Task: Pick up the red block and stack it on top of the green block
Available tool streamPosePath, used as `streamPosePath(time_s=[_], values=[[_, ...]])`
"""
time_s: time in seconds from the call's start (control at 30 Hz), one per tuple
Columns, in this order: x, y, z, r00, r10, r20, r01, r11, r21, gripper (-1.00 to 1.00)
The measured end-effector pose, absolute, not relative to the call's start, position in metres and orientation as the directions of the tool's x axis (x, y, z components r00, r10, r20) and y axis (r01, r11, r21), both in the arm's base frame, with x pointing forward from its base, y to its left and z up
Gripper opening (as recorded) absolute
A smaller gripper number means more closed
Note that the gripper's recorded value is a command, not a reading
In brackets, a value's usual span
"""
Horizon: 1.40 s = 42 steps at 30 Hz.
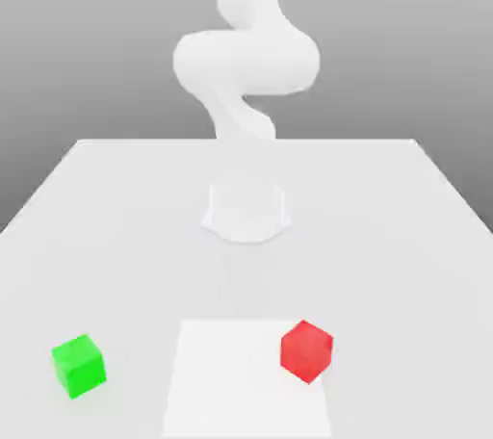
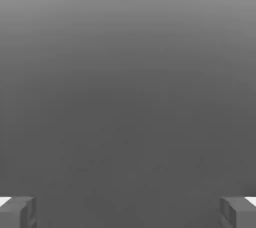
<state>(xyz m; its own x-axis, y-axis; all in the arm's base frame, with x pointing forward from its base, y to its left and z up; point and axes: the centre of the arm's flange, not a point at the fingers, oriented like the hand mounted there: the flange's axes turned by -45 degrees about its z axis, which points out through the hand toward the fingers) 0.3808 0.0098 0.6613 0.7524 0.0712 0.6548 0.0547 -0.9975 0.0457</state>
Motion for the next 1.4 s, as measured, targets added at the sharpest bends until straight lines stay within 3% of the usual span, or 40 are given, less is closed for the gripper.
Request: streamPosePath(time_s=[0.17, 0.33, 0.47, 0.63, 0.77, 0.87, 0.9, 1.13, 1.33, 1.4], values=[[0.432, 0.031, 0.545, 0.831, 0.258, 0.493, 0.223, -0.966, 0.129, 0.00], [0.449, 0.050, 0.430, 0.845, 0.428, 0.321, 0.402, -0.904, 0.148, 0.00], [0.441, 0.064, 0.340, 0.811, 0.555, 0.186, 0.542, -0.832, 0.120, 0.00], [0.404, 0.080, 0.237, 0.712, 0.701, 0.037, 0.700, -0.713, 0.034, 0.00], [0.393, 0.081, 0.185, 0.682, 0.731, 0.003, 0.731, -0.682, 0.002, 0.00], [0.391, 0.081, 0.153, 0.680, 0.733, 0.001, 0.733, -0.680, 0.000, 0.00], [0.390, 0.081, 0.147, 0.680, 0.733, 0.000, 0.733, -0.680, 0.000, -1.00], [0.390, 0.081, 0.147, 0.680, 0.733, -0.001, 0.733, -0.680, -0.001, -1.00], [0.391, 0.080, 0.202, 0.684, 0.729, -0.001, 0.729, -0.684, -0.001, -1.00], [0.402, 0.043, 0.211, 0.790, 0.613, -0.001, 0.613, -0.790, -0.001, -1.00]])
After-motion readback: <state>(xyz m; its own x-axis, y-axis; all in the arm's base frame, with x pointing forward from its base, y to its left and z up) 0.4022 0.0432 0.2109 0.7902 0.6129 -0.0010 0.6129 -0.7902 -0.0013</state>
